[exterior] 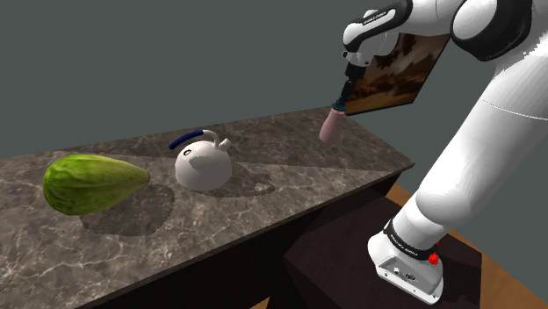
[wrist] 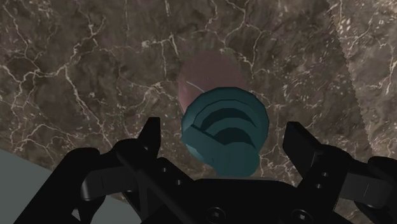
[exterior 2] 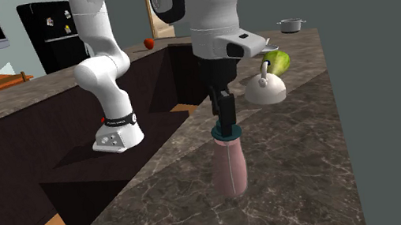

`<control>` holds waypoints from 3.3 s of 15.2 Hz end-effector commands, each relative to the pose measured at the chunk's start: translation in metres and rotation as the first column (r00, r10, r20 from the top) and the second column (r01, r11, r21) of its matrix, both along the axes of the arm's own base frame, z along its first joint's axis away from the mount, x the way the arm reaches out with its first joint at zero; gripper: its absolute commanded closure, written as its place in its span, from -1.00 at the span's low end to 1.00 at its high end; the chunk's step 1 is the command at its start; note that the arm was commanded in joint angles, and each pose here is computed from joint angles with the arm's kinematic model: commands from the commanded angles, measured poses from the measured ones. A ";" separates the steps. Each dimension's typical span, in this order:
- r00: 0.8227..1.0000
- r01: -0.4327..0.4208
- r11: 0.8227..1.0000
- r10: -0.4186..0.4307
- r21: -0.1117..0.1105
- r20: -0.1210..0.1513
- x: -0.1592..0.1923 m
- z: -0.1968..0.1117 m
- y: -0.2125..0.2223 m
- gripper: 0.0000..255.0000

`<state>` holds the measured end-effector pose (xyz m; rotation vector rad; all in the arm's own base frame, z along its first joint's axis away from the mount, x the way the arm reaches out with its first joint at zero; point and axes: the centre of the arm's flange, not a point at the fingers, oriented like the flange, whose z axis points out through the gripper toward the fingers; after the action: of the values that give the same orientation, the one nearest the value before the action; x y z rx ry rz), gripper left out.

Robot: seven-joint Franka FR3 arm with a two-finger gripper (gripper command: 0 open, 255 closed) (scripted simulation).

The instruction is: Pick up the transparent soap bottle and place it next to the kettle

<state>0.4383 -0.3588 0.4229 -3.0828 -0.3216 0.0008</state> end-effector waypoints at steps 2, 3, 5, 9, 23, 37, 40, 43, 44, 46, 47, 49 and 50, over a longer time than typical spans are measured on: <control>1.000 0.000 1.000 0.000 0.000 0.000 0.000 0.000 0.000 1.00; 1.000 0.000 1.000 0.000 0.000 0.000 0.000 0.000 0.000 1.00; 1.000 0.000 1.000 0.000 0.000 0.000 0.000 0.000 0.000 1.00; 1.000 0.000 1.000 0.000 0.000 0.000 0.000 0.000 0.000 1.00; 1.000 0.000 1.000 0.000 0.000 0.000 0.000 0.063 0.000 1.00; 1.000 0.000 1.000 0.000 0.000 0.000 0.000 0.137 0.000 1.00; 1.000 0.000 1.000 0.000 0.000 0.000 0.000 0.153 0.000 1.00; 1.000 0.000 1.000 0.000 0.000 0.000 0.000 0.169 0.000 1.00; 1.000 0.000 1.000 0.000 0.000 0.000 0.000 0.174 0.000 1.00; 1.000 0.000 1.000 0.000 0.000 0.000 0.000 0.185 0.000 1.00; 1.000 0.000 1.000 0.000 0.000 0.000 0.000 0.190 0.000 1.00; 1.000 0.000 1.000 0.000 0.000 0.000 0.000 0.201 0.000 1.00; 1.000 0.000 1.000 0.000 0.000 0.000 0.000 0.206 0.000 1.00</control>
<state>0.4386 -0.3587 0.6238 -3.0827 -0.3213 0.0010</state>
